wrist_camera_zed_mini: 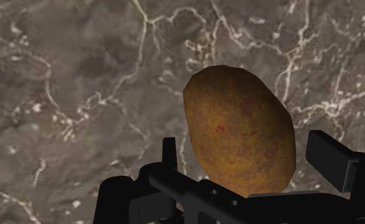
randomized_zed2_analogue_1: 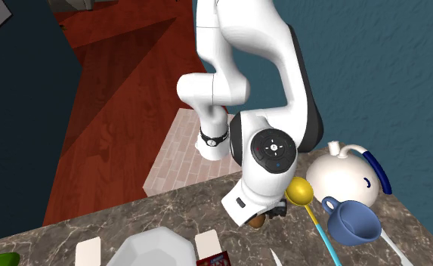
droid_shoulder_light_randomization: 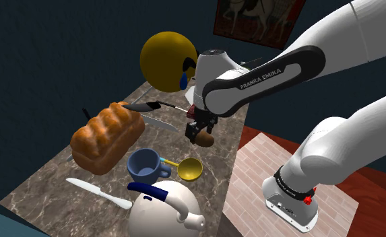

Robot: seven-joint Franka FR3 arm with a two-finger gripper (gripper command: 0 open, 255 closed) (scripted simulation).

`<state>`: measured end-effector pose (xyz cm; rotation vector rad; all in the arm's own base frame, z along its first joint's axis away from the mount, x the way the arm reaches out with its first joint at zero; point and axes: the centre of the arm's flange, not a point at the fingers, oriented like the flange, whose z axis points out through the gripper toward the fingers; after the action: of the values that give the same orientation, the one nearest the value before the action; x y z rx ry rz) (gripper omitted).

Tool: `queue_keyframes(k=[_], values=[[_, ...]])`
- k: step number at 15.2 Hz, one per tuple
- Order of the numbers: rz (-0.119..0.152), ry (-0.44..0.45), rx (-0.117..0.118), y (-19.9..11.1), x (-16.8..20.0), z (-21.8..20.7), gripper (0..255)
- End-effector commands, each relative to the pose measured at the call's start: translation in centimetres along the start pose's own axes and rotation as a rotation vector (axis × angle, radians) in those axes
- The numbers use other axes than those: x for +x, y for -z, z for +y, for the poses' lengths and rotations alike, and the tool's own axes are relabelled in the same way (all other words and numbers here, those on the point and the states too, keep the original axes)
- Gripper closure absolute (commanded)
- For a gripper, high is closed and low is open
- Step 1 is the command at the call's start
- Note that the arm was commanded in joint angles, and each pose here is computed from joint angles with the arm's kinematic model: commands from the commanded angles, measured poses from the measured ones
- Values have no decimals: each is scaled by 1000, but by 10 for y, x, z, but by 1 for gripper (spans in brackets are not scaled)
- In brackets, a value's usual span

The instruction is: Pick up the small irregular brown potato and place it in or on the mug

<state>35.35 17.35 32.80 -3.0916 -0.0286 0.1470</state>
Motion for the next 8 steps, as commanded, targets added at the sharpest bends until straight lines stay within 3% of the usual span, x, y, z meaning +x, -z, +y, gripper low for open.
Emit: queue_keyframes(k=[1,7,8], values=[[0,0,0,-2,0,0,0],[0,0,0,-2,0,0,0],[0,0,0,-2,0,0,255]])
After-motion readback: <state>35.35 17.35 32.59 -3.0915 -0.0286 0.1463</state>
